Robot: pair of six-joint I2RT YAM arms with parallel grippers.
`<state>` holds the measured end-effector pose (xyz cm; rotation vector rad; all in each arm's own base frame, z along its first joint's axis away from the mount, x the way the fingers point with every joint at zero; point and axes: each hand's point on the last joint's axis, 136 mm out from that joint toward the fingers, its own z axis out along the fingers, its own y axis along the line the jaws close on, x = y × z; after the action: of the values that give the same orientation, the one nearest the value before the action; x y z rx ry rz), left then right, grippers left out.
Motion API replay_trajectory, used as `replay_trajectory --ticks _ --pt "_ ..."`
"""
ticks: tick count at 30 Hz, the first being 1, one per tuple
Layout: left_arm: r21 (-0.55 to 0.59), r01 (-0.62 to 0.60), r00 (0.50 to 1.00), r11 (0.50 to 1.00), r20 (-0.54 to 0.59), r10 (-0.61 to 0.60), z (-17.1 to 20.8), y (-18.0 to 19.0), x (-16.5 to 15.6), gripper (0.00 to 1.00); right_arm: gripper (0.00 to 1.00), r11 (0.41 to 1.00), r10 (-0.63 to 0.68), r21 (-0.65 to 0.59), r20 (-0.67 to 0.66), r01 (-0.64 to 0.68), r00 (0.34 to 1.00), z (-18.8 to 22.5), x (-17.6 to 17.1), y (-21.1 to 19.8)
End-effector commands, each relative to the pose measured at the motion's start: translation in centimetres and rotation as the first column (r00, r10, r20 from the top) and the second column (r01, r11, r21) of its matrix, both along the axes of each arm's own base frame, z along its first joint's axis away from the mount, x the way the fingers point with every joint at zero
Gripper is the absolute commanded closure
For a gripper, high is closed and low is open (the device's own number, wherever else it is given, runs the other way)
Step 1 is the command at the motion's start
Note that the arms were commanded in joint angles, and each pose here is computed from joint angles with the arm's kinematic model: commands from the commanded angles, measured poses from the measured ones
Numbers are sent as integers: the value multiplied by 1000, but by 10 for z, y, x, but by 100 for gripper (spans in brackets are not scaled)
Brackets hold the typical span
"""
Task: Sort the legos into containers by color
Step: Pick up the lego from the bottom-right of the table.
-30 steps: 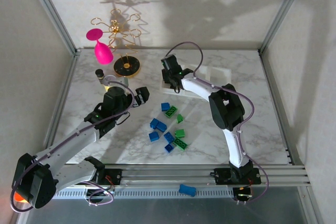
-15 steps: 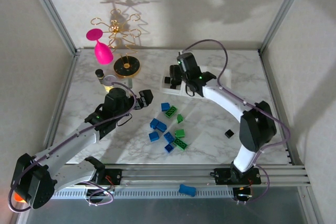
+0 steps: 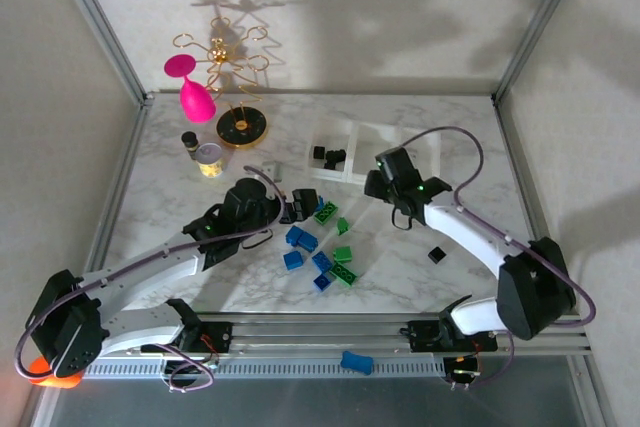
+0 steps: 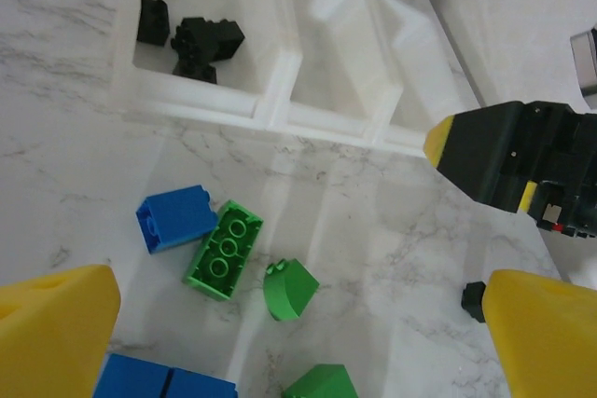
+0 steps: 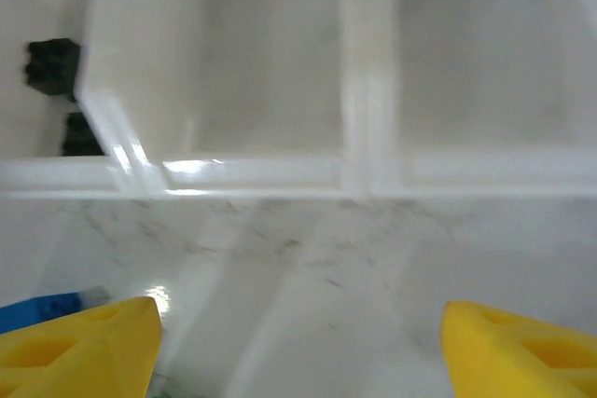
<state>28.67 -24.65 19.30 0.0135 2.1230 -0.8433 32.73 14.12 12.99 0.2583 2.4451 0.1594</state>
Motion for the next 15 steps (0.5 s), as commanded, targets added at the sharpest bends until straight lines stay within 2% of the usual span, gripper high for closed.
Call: replay_trajectory --ticks 1,5,11,15 --pt "-37 13 1000 999 21 -12 7 -12 -1 0 19 986 -169 -33 -92 166 981 -21 -28 -41" --pt "-18 42 999 999 21 -42 1 -25 -2 0 18 956 -294 -66 -152 287 944 -38 -51 -76" --pt "13 92 995 996 30 -93 -8 -40 -3 0 12 866 -498 -164 -194 472 845 -50 -87 -122" --pt "47 116 993 992 29 -118 -13 -45 -2 0 10 817 -577 -148 -239 557 781 -61 -108 -130"
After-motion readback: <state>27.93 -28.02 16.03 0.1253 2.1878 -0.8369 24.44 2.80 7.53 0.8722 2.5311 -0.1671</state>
